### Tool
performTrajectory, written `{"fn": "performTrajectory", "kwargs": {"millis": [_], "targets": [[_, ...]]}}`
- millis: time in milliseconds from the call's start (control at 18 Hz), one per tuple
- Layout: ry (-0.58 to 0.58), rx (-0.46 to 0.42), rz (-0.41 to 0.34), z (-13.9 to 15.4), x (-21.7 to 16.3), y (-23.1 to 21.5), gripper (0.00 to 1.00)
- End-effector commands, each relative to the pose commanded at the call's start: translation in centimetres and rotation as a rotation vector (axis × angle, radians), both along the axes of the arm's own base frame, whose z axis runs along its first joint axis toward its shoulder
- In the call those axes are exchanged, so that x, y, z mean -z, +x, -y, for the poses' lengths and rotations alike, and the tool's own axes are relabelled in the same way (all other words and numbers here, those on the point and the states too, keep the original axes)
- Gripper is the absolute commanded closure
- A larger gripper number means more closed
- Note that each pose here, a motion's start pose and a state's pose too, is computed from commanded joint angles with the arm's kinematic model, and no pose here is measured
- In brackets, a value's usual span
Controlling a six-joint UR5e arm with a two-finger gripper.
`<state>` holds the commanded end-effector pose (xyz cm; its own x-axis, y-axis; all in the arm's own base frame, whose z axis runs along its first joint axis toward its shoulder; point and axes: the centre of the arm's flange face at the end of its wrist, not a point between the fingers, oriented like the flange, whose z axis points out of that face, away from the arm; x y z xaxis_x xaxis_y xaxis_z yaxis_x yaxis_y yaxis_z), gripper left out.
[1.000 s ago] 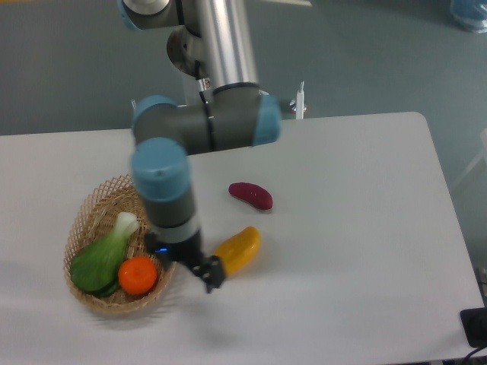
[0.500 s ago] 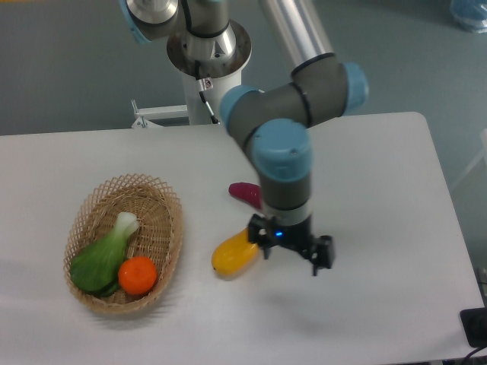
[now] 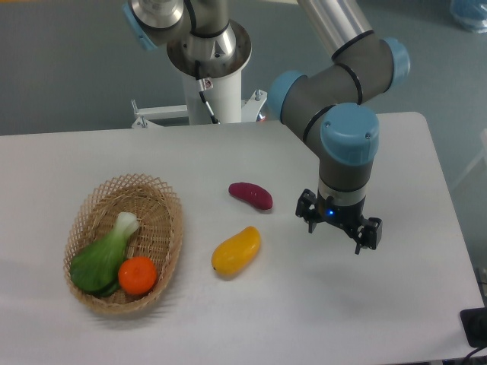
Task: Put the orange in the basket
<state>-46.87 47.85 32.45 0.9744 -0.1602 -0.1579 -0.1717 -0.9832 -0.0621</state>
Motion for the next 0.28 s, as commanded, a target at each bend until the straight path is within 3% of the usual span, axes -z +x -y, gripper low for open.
{"fn": "performTrajectory", "kwargs": {"millis": [278], "targets": [[-0.001, 0.0, -0.001, 0.1, 0.06, 0.13, 0.0]]}}
